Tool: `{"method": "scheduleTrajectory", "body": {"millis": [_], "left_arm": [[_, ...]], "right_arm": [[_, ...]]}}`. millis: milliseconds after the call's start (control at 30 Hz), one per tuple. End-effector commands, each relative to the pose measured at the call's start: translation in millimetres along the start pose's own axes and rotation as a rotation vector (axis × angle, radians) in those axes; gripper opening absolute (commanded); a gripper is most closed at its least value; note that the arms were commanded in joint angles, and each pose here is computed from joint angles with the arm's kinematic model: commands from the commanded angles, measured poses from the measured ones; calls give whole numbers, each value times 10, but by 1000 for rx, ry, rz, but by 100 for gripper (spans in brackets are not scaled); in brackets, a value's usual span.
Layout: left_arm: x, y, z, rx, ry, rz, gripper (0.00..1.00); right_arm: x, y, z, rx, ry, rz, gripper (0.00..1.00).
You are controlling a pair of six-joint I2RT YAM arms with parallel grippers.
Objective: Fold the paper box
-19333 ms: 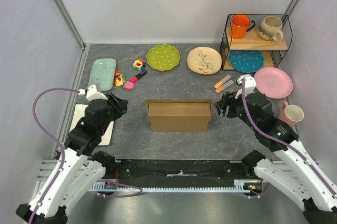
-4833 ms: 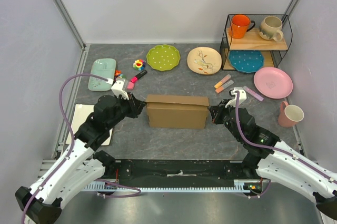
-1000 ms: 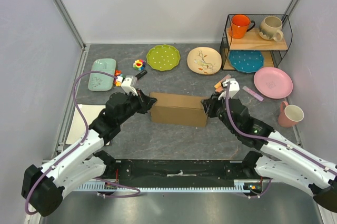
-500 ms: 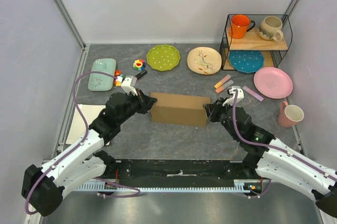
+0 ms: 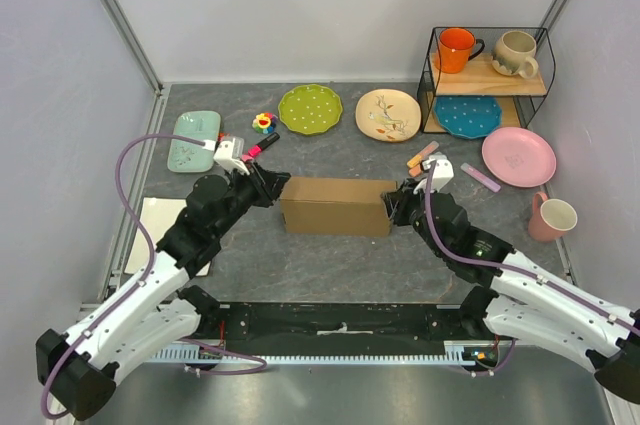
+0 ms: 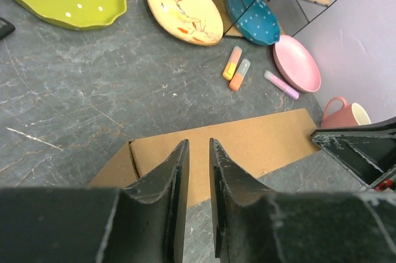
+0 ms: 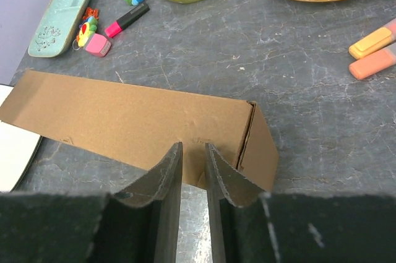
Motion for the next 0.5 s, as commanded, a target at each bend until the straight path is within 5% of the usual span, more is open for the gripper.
{"method": "scheduleTrajectory", "body": {"millis": [0, 300, 467], "left_arm": [[-64, -75, 131, 50, -72, 25, 25], [122, -1011, -234, 308, -95, -119, 9], [93, -1109, -539, 295, -139, -102, 5]], "right_arm": [[-146, -257, 24, 96, -40, -52, 28], [-350, -648, -186, 175, 61, 12, 27], [-295, -767, -345, 202, 238, 60, 27]]}}
Point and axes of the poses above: each gripper's point midway between its finger pads, its own z axis out along the fingers, its own x axis along the line the jaws close on, y = z × x, the point moved 7 cm from there along -z, back along the fingers, and after that the axes turned 6 degrees about z, right-handed, at the moved point
